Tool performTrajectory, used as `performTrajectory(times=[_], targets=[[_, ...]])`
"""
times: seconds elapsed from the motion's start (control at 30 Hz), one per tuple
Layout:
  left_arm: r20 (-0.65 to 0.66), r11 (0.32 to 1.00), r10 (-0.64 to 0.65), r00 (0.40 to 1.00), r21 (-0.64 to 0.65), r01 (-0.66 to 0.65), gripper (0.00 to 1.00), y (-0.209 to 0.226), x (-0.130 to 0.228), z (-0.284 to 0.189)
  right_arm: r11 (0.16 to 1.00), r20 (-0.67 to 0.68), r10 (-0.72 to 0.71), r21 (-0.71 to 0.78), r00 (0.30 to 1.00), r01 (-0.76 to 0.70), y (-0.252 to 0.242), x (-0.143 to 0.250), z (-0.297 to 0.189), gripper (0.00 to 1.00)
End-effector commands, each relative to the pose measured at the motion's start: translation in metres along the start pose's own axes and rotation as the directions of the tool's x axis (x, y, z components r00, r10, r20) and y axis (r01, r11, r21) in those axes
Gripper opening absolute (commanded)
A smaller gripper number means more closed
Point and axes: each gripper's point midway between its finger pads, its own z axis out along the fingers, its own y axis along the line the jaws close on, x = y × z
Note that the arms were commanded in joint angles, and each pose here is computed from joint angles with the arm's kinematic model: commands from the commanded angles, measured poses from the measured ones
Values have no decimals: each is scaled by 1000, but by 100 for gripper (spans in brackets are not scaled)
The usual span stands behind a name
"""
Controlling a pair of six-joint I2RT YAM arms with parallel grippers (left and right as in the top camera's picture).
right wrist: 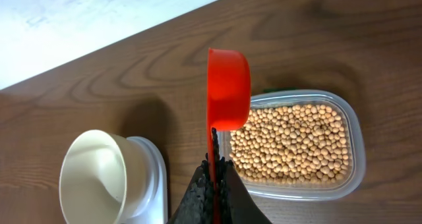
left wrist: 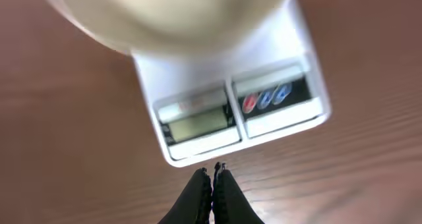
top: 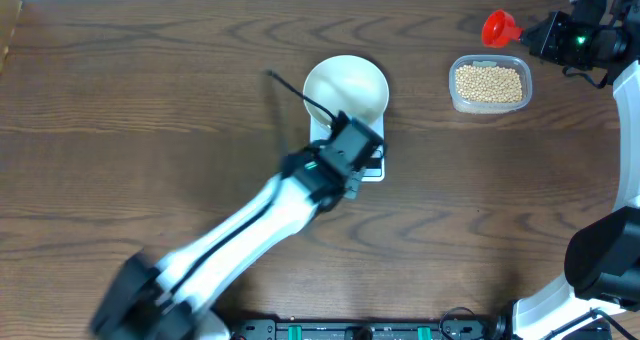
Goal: Scoop item into bowl and weigh 50g on scale
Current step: 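Lift the left gripper off the scale and retract it left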
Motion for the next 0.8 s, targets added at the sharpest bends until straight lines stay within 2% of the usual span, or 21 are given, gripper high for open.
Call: performTrajectory(times=[0.0, 0.03, 0.13, 0.3, 0.4, 0.5, 0.6, 0.7, 0.77], targets=[[155, 998, -58, 986, 44, 52, 7, 18, -31, -57, 1000, 36, -28, 1, 999, 28, 3, -10, -10, 1], [225, 994, -101, 969, 57, 90, 7, 32, -41, -83, 1000, 36, -29, 1, 999, 29, 3, -10, -10, 1], [315, 986, -164, 935, 64, 151, 7, 56, -51, -115, 999, 34, -39, 2, 999, 39, 3, -9, -10, 1], [422, 954, -273, 865, 4, 299, 7, 116, -58, -147, 999, 35, -41, 29, 999, 40, -2, -9, -10, 1], [458, 905, -349, 818, -60, 420, 7, 161, -53, -155, 999, 32, -40, 35, 999, 38, -3, -9, -10, 1], [477, 816, -461, 748, -104, 569, 8, 204, -43, -155, 999, 23, -37, 37, 999, 36, -4, -7, -10, 1], [489, 679, -581, 651, -150, 718, 7, 250, -24, -150, 999, 0, -25, 40, 1000, 25, -5, 0, -10, 1], [491, 577, -649, 581, -181, 797, 7, 278, -11, -141, 998, -11, -18, 56, 1000, 18, -7, 2, -10, 1], [483, 534, -677, 555, -197, 823, 8, 289, -5, -133, 998, -11, -17, 62, 1000, 18, -8, 2, -10, 1]])
